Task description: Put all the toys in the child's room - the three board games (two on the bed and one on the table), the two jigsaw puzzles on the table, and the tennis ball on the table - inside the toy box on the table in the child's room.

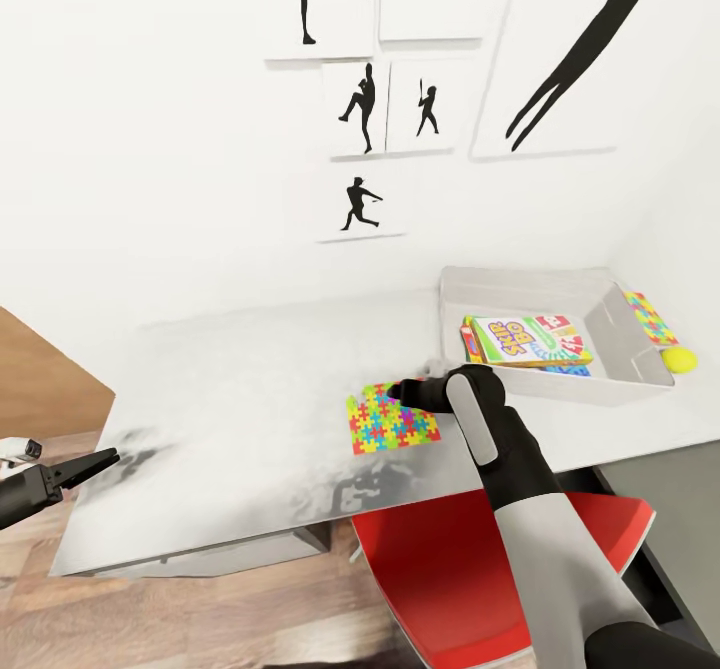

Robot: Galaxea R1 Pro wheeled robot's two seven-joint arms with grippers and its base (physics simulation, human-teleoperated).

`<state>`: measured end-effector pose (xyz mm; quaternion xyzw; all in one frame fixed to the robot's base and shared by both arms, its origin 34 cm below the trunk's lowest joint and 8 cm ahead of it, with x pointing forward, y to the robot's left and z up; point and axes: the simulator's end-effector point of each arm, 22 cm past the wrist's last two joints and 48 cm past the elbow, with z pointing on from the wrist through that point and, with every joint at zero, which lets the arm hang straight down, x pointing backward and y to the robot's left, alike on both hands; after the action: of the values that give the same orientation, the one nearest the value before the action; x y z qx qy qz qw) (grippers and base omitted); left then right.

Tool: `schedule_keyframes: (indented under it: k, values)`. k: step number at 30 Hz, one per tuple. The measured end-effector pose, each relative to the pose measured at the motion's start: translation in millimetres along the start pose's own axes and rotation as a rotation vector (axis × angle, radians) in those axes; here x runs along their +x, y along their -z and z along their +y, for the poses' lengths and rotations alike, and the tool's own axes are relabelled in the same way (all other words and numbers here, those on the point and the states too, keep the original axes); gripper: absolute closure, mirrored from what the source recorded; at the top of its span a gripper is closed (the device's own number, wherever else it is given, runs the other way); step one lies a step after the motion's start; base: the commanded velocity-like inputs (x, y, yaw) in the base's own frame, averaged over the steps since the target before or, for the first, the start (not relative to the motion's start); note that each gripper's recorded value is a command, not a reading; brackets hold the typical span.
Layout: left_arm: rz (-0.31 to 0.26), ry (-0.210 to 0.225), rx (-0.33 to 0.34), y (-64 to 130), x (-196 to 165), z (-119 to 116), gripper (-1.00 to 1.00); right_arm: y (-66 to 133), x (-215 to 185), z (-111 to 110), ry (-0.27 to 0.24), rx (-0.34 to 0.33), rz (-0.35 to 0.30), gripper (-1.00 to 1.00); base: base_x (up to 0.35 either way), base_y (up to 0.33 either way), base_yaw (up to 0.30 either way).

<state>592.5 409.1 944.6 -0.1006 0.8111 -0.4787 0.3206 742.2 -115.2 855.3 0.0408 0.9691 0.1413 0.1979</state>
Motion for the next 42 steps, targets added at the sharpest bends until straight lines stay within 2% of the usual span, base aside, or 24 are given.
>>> schedule_keyframes:
  k: [13,32,42]
  values:
    - [-0.004,0.000,0.000,0.7,-1,0,-1.00,0.2,-3,-19,0.052,0.094,-0.015,-1.00,0.000,0.000,0.000]
    - [-0.020,-0.001,-0.004,4.7,-5,1,-1.00,-2.8,1,-19,0.053,0.097,-0.004,-1.00,0.000,0.000,0.003]
    - [-0.021,-0.001,-0.005,5.0,-5,1,-1.00,-3.4,2,-18,0.053,0.097,-0.002,-1.00,0.000,0.000,0.155]
